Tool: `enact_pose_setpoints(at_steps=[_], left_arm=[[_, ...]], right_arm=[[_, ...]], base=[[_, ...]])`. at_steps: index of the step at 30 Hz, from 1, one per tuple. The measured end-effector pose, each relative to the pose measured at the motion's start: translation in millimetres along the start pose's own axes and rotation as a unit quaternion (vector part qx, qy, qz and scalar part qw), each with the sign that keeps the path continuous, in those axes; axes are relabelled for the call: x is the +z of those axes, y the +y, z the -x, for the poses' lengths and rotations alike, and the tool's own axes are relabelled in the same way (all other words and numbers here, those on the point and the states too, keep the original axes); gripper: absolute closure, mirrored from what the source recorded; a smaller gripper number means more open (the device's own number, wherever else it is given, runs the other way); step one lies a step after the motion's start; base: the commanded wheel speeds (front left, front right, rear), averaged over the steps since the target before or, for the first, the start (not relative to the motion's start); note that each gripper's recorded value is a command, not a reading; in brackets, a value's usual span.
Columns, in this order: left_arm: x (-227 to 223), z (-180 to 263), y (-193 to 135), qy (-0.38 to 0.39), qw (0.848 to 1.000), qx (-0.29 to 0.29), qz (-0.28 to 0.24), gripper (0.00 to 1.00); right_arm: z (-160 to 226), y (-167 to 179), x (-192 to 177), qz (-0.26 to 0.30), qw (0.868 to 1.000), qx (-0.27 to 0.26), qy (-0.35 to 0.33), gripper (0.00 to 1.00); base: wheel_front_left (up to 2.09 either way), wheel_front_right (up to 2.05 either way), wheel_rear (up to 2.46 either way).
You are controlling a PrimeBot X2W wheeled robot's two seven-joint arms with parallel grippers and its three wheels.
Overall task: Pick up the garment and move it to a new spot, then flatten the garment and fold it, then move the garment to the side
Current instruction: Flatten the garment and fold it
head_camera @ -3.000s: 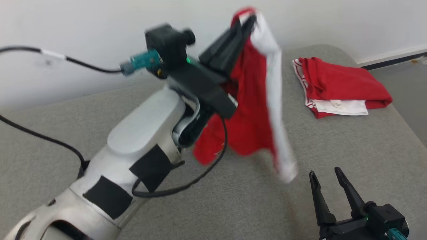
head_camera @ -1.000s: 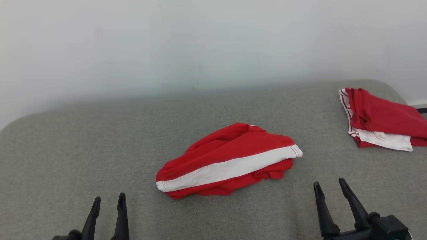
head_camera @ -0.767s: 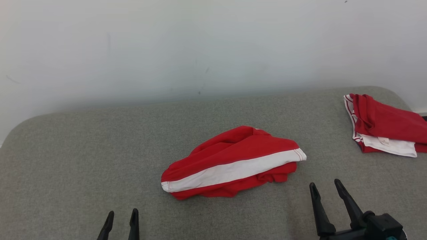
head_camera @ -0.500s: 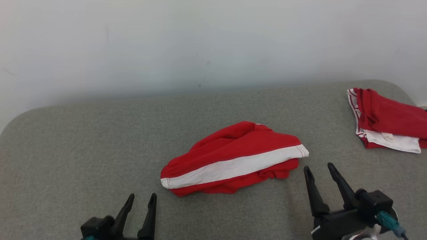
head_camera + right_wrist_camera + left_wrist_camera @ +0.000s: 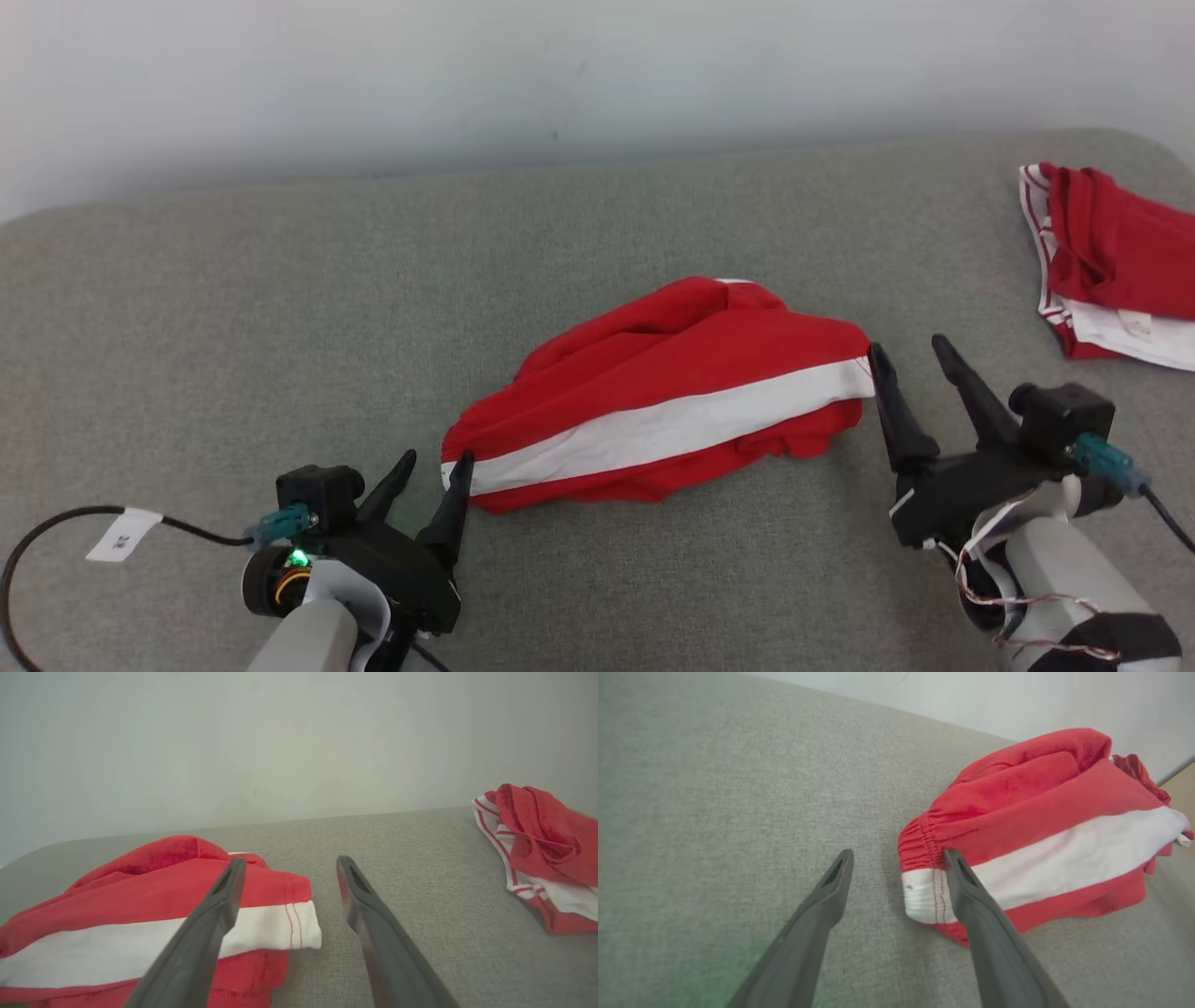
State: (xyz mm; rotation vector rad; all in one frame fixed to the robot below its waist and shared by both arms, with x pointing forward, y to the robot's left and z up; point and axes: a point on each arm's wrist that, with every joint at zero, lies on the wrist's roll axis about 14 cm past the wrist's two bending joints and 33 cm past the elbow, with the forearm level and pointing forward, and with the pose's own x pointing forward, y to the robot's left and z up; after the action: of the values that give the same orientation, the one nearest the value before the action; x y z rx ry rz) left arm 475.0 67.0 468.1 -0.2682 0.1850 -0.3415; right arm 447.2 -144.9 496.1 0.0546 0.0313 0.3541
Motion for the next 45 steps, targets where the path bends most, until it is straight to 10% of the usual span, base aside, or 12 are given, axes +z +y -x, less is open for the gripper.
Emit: enact_pose_setpoints(at_steps=[15,45], left_arm=[[-23.8,-7.0,-12.2,0.028,0.996,-0.022,0.086,0.00],[-10.1,23.7,-12.3,0.042,0.997,-0.006,0.071,0.00]], right_arm=[[-9.1,-25.1,-22.5,-0.016,0.999,-0.017,0.036,0.00],[-7.4,-17.6,-43.1,-0.031,0.997,-0.003,0.066,0.00]], base=[[0.00,0.00,0.00],[0.00,0.00,0.00]])
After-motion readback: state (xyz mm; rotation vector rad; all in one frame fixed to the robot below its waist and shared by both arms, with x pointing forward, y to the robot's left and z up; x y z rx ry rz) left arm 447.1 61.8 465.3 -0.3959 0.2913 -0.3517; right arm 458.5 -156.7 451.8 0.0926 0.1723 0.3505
